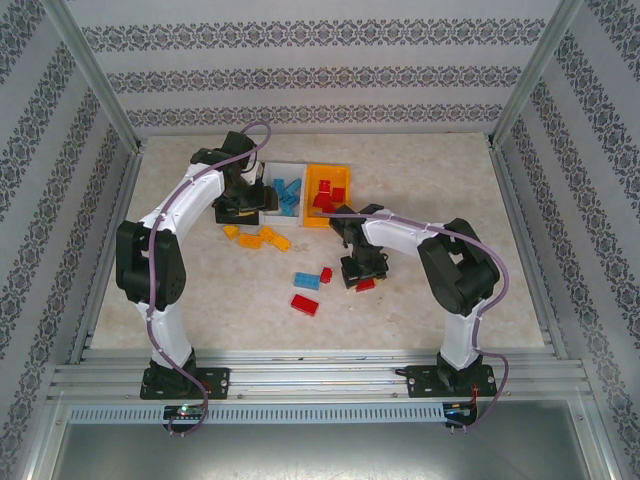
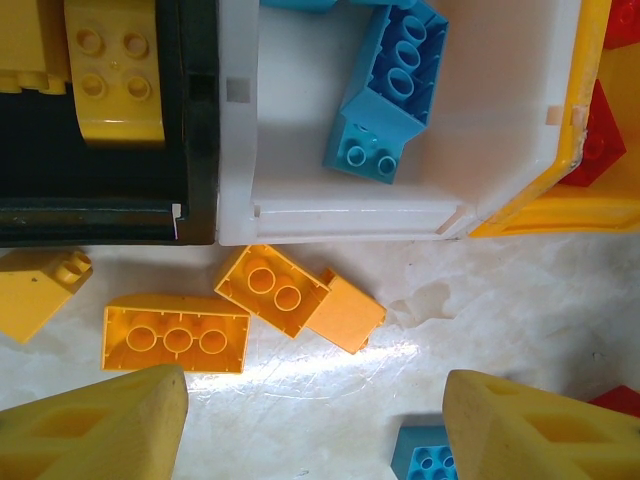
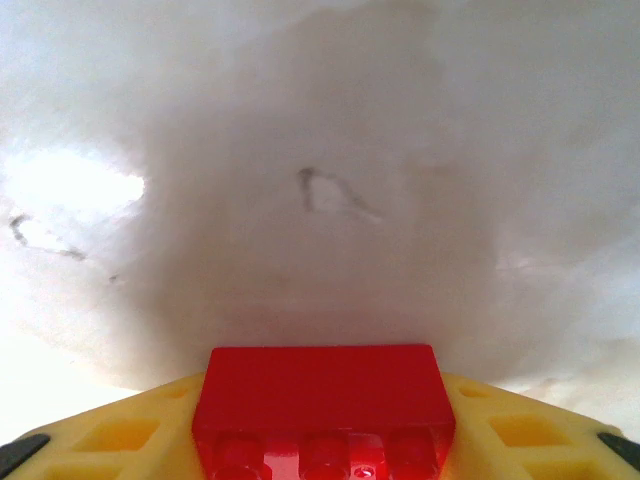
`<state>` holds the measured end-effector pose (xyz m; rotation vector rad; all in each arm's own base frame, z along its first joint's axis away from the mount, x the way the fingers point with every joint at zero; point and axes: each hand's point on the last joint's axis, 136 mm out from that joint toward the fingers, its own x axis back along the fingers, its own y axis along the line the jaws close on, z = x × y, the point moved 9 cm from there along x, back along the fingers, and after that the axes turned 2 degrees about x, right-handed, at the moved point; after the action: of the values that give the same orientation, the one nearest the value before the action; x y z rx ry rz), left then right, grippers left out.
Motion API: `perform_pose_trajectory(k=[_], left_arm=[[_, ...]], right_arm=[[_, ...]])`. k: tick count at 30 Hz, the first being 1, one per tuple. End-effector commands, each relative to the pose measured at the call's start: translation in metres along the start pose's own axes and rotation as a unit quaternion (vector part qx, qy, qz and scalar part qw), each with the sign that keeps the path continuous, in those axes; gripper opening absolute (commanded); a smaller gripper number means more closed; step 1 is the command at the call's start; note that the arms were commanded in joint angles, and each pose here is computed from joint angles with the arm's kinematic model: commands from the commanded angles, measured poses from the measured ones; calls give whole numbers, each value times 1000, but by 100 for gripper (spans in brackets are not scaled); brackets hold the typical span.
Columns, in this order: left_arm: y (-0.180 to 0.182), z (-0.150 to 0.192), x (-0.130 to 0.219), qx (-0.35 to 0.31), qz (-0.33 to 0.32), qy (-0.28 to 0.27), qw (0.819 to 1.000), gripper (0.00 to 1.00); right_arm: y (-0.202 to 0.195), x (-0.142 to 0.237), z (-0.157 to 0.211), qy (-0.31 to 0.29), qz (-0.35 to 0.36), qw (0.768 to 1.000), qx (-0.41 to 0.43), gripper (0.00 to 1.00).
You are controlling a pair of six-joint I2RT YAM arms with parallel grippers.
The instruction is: Sort the legos into containers by color
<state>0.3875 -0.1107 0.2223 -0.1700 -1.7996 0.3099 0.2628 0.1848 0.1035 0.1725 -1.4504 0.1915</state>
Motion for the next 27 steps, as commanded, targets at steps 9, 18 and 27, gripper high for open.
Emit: perform_pose_trajectory(k=[9,18,27], left_arm=[[-3,-10,21,-5,-6,-33,999,69],[9,15,27,0,-20,-30,999,70],[13,51,25,-1,-22,-8,1000,72]], right_arm=[[-23,79,-45,-96,-85,988,-87,48],[-28,115,-133,-146,-152,968,-135,49],[-28,139,-179,-182,-133,966,-125,69]])
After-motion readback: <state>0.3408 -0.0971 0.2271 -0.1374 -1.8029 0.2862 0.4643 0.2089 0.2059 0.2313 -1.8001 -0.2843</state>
